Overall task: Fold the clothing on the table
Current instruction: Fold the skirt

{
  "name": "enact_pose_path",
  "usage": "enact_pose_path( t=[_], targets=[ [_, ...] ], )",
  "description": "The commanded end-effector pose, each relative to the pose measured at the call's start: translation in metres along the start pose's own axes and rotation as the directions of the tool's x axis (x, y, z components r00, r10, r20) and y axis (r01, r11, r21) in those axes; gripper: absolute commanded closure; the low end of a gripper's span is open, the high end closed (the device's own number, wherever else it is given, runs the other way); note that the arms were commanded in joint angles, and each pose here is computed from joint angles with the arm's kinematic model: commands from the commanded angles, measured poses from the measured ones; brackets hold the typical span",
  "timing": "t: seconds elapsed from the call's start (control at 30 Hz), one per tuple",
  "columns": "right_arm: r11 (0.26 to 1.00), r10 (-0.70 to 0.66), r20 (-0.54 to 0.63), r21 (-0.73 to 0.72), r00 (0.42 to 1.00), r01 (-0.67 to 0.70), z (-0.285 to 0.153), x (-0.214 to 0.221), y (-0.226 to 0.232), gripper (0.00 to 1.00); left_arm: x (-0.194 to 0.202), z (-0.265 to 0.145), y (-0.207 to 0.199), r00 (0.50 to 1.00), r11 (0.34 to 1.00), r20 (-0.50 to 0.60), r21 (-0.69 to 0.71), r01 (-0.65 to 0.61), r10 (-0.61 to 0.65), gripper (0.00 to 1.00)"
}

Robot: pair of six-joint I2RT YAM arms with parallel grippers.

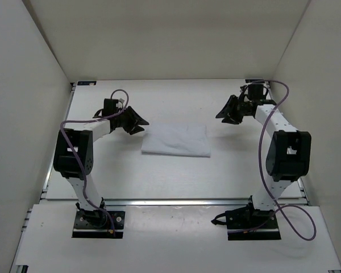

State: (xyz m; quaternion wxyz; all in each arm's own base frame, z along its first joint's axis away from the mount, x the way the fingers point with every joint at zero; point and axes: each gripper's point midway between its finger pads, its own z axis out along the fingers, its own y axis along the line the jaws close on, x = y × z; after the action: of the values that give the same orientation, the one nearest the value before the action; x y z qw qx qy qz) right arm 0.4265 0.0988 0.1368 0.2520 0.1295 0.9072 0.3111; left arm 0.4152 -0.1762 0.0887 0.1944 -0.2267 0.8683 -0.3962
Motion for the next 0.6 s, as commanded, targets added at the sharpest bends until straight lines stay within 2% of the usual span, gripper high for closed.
enact_pose_path(
  t=[0.0, 0.03, 0.07, 0.13, 0.17, 0.23, 0.37, 0.47, 0.53, 0.57],
  targets=[
    [1.0, 0.022, -0.004, 0.02, 1.0, -0.022, -0.005, 0.034, -0.007, 0.61, 0.01, -0.02, -0.013, 1.0, 0.996, 0.002, 0.08, -0.024, 0.023, 0.46],
    [0.999, 0.045, 0.006, 0.024, 0.999, -0.045, -0.006, 0.049, -0.011, 0.61, 0.012, -0.025, -0.011, 0.999, 0.996, 0.016, 0.073, -0.044, 0.043, 0.43],
    [1.0, 0.017, 0.051, -0.001, 0.999, -0.017, -0.01, 0.049, -0.001, 0.61, 0.022, -0.024, 0.007, 0.999, 0.999, 0.011, 0.026, -0.045, 0.044, 0.36],
    [0.995, 0.096, 0.014, 0.01, 0.995, -0.096, -0.001, 0.094, -0.01, 0.6, 0.038, -0.031, 0.016, 0.995, 0.995, 0.002, -0.024, -0.1, 0.1, 0.37],
    [0.996, 0.091, 0.035, -0.001, 0.995, -0.091, 0.001, 0.098, -0.006, 0.61, 0.044, -0.032, 0.029, 0.993, 0.99, 0.0, -0.08, -0.12, 0.12, 0.37],
    [0.985, 0.166, 0.031, 0.031, 0.986, -0.167, 0.009, 0.128, -0.016, 0.61, 0.059, -0.033, 0.043, 0.987, 0.977, 0.014, -0.147, -0.154, 0.158, 0.36],
    [0.97, 0.238, 0.037, 0.039, 0.971, -0.24, 0.025, 0.146, -0.022, 0.61, 0.066, -0.024, 0.069, 0.987, 0.96, 0.019, -0.237, -0.15, 0.159, 0.37],
    [0.952, 0.29, 0.04, 0.091, 0.956, -0.293, 0.038, 0.152, -0.03, 0.6, 0.075, -0.013, 0.086, 0.983, 0.932, -0.021, -0.317, -0.178, 0.181, 0.42],
    [0.94, 0.322, 0.093, 0.088, 0.942, -0.33, 0.043, 0.143, -0.04, 0.6, 0.074, -0.009, 0.096, 0.98, 0.908, -0.009, -0.376, -0.186, 0.197, 0.53],
    [0.934, 0.341, 0.11, 0.068, 0.933, -0.35, 0.044, 0.136, -0.04, 0.68, 0.076, -0.006, 0.098, 0.98, 0.9, -0.014, -0.392, -0.19, 0.201, 0.59]
  ],
)
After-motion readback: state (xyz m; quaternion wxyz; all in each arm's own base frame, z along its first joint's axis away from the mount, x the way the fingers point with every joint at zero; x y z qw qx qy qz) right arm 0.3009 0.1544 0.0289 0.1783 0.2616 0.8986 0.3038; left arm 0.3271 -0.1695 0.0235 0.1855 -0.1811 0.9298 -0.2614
